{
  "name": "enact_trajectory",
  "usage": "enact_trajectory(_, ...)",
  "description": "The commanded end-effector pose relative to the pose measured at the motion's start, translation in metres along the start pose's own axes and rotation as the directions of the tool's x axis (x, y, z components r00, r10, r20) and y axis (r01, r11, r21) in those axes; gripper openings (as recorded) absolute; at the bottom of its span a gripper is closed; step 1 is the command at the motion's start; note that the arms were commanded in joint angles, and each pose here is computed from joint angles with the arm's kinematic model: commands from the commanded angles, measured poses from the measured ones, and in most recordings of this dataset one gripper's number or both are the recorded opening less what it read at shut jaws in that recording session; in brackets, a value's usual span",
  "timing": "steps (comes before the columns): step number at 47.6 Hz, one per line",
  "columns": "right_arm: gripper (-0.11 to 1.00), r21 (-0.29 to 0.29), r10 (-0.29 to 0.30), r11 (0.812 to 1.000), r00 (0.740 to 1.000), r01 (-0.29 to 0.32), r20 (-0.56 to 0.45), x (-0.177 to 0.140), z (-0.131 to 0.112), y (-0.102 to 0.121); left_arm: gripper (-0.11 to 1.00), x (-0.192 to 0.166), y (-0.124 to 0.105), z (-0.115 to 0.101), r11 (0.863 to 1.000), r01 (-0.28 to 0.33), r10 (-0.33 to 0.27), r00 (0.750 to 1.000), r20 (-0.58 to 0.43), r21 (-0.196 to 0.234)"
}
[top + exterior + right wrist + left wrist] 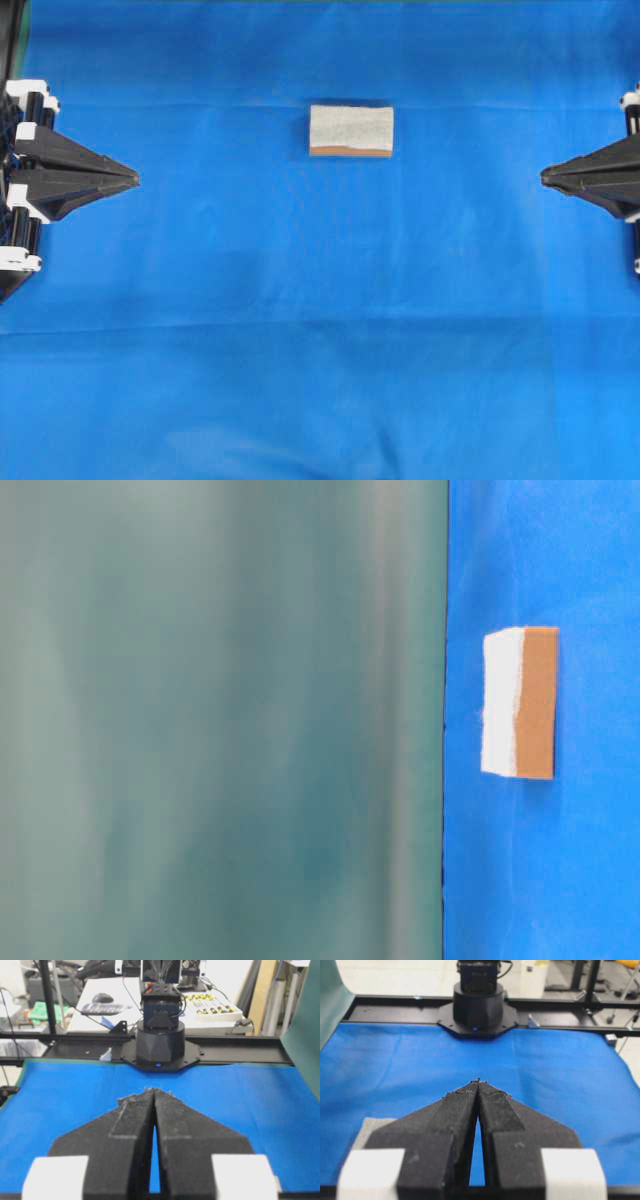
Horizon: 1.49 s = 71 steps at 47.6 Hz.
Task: Hand over the sponge with the left arm and wipe it with the right arm.
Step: 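Move the left gripper toward the grey-and-tan sponge on the table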
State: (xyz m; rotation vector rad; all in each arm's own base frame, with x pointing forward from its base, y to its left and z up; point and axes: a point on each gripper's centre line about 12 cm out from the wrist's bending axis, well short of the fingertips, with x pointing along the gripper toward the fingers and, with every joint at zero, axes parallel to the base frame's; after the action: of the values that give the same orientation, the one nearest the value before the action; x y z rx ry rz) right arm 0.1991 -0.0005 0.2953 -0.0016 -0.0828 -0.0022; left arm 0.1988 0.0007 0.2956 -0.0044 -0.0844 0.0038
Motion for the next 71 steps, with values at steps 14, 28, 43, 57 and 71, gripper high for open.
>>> enact_trajectory(14, 0.0, -0.006, -0.017, 1.0, 1.0, 0.017, 0.02, 0.005, 0.01, -0.003, 0.0, 0.021, 0.013, 0.006, 0.998, -0.062, 0.063, 0.998, -0.021, 0.032)
enact_trajectory(28, 0.0, -0.007, -0.024, 1.0, 1.0, 0.024, 0.009, 0.007, 0.008, -0.005, 0.02, 0.057, 0.052, -0.02, 0.979, -0.194, 0.202, 0.969, -0.143, 0.069)
enact_trajectory(43, 0.0, -0.006, -0.039, 0.999, 0.999, 0.039, 0.0, 0.008, 0.005, -0.008, 0.83, 0.111, 0.088, -0.084, 0.961, -0.209, 0.262, 0.894, -0.363, 0.179)
enact_trajectory(57, 0.0, -0.008, -0.038, 0.999, 0.999, 0.038, -0.008, 0.008, 0.003, -0.008, 0.94, 0.163, 0.116, -0.133, 0.952, -0.182, 0.28, 0.838, -0.468, 0.245)
enact_trajectory(71, 0.0, -0.01, -0.067, 0.998, 0.997, 0.067, -0.024, 0.009, -0.001, -0.014, 0.94, 0.194, 0.126, -0.181, 0.953, -0.132, 0.267, 0.794, -0.546, 0.274)
